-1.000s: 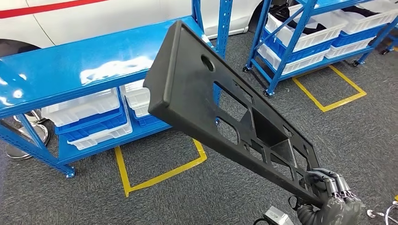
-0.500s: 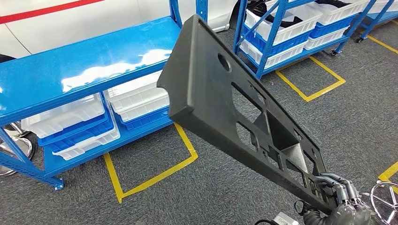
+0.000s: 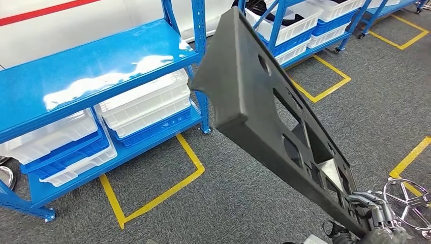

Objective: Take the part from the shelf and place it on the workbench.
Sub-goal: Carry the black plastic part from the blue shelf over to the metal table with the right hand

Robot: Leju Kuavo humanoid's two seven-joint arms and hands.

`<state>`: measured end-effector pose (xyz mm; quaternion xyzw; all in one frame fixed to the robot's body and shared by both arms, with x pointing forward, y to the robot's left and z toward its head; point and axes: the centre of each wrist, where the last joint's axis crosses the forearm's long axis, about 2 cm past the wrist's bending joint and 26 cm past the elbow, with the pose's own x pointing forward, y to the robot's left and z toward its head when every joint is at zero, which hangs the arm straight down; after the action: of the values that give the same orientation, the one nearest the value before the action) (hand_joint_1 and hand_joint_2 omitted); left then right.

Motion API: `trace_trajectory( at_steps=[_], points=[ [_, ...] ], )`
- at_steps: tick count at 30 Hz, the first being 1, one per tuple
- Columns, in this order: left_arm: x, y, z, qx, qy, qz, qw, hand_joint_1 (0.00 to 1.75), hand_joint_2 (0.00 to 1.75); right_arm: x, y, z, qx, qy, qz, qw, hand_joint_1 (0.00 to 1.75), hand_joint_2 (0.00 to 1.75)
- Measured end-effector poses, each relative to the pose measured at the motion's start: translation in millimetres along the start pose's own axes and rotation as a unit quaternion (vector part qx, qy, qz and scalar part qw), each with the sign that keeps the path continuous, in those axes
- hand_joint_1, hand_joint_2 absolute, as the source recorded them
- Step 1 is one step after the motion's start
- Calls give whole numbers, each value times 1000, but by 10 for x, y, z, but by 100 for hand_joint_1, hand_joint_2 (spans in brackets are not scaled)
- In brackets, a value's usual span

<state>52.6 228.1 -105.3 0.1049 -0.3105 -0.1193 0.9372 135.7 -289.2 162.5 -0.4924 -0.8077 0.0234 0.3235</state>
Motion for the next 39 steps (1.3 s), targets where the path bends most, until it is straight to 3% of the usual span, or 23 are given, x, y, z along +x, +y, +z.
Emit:
trace_trajectory(
  at_steps=[39],
  points=[
    [-18,-8,13,1,4,4,1000,0,175,-40,-128,96,1,-1,7,1000,175,175]
  ],
)
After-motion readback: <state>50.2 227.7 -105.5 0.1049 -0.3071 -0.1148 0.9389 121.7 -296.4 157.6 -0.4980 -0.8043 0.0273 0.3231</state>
